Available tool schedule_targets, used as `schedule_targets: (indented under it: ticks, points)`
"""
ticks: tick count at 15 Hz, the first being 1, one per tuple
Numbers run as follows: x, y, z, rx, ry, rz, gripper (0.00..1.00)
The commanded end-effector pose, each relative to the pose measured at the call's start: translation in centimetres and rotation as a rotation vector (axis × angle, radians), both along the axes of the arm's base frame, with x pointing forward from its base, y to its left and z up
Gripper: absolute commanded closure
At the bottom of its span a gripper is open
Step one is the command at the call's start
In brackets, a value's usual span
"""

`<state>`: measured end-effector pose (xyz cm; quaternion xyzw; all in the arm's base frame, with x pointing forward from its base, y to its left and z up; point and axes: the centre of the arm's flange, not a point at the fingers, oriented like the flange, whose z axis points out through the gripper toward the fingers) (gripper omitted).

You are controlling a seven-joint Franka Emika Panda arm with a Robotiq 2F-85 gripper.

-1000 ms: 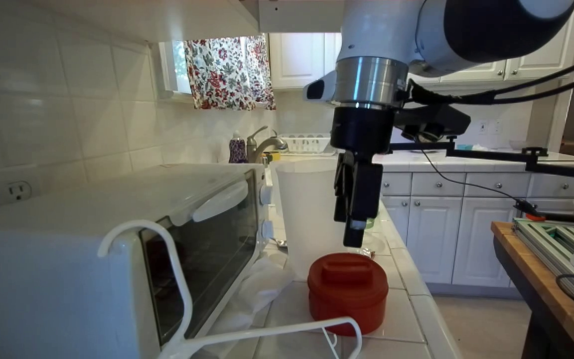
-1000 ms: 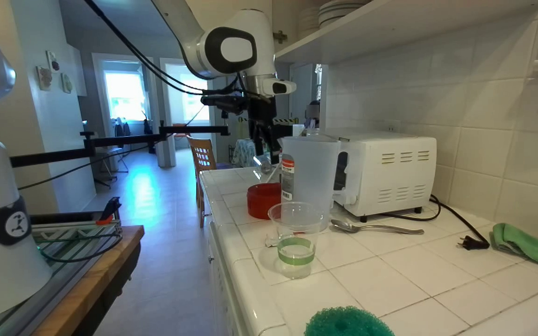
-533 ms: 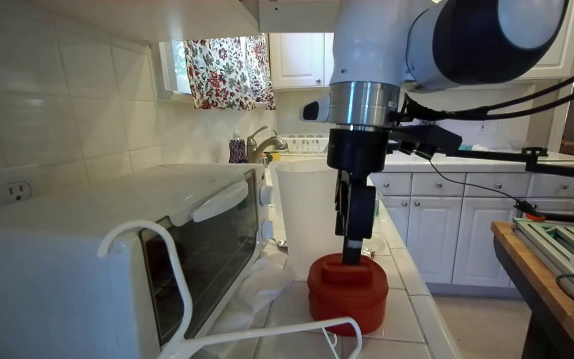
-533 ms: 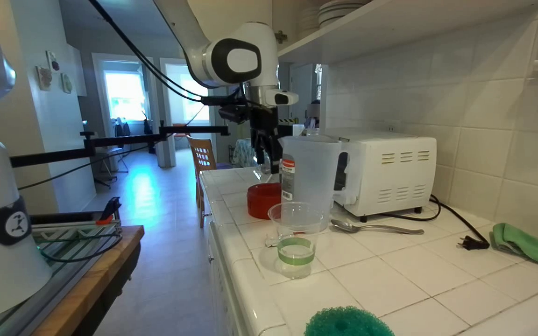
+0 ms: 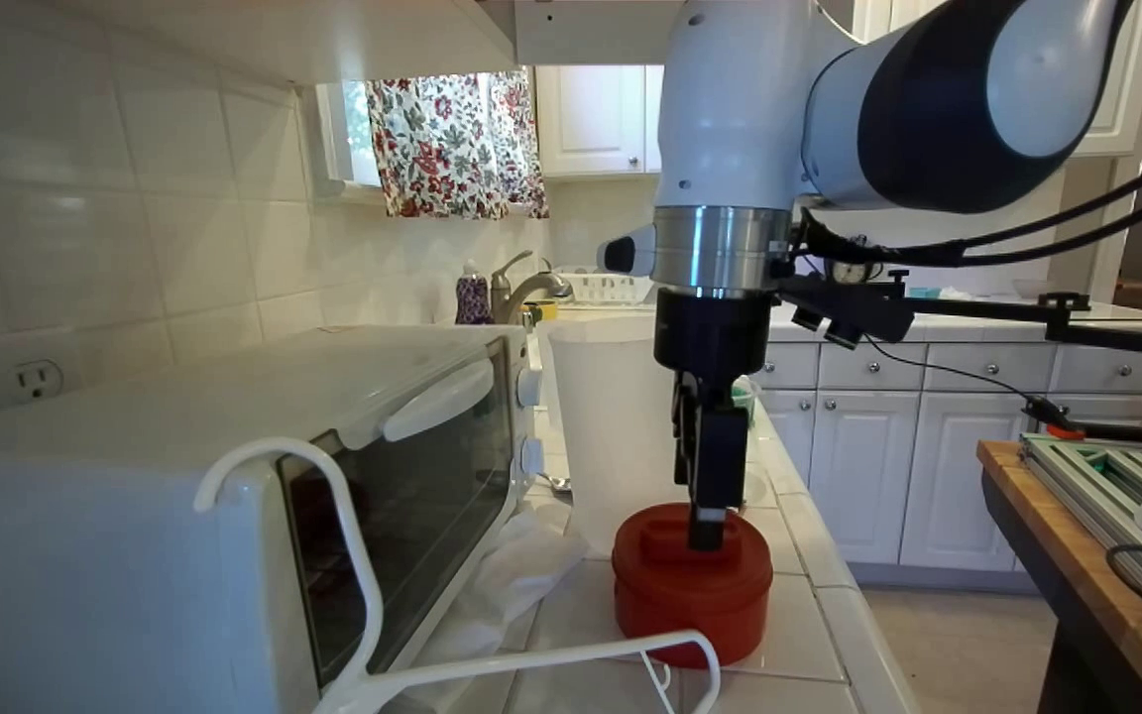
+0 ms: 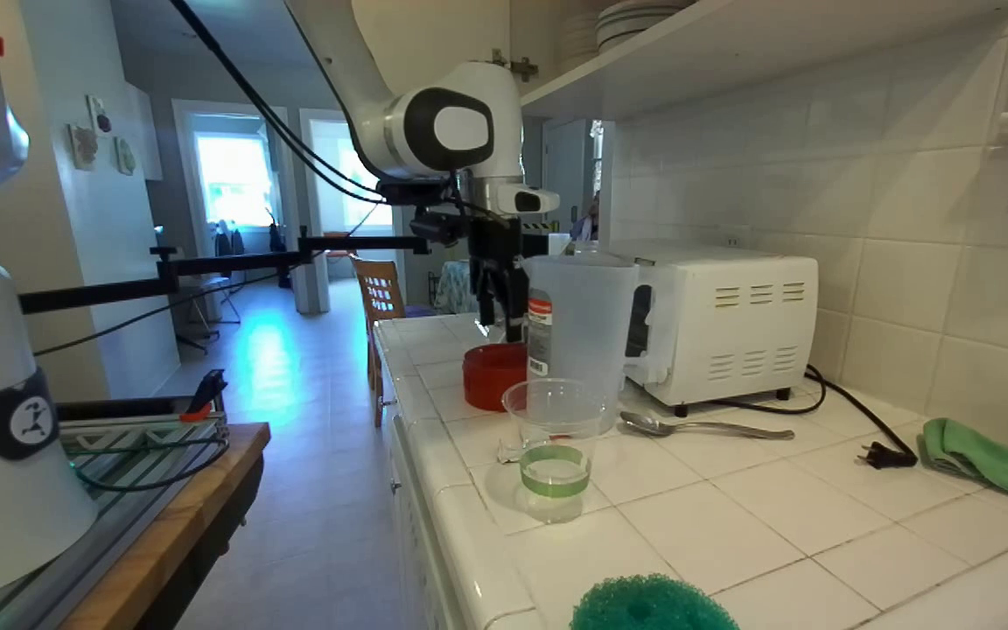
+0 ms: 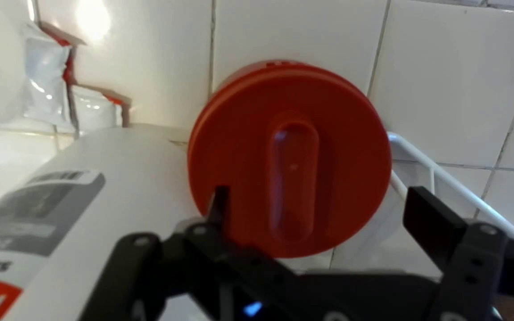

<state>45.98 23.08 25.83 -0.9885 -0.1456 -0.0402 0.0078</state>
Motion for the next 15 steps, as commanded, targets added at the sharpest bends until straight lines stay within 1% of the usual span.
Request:
schedule_targets:
  ticks: [1, 2, 3, 4, 5, 6, 8, 12, 13, 14, 15]
  points:
    - [0.5, 0.6, -0.8, -0.027, 0.010, -0.018, 0.00]
    - [0.5, 0.6, -1.1, -0.033, 0.011, -0.017, 0.00]
    - [0.4, 0.7, -1.3, -0.037, 0.013, -0.015, 0.09]
    - [0.4, 0.7, -1.5, -0.040, 0.014, -0.015, 0.28]
    - [0.4, 0.8, -1.6, -0.043, 0.016, -0.016, 0.35]
    - [0.4, 0.9, -1.7, -0.046, 0.016, -0.014, 0.44]
    - [0.4, 0.9, -1.8, -0.050, 0.015, -0.011, 0.60]
    - [0.4, 1.0, -1.6, -0.054, 0.009, -0.004, 0.91]
    - [0.4, 1.1, -1.3, -0.052, 0.007, -0.006, 0.95]
    - [0.2, 1.2, -0.8, -0.050, 0.006, -0.006, 0.92]
    - [0.0, 1.3, -0.4, -0.053, -0.002, -0.007, 0.92]
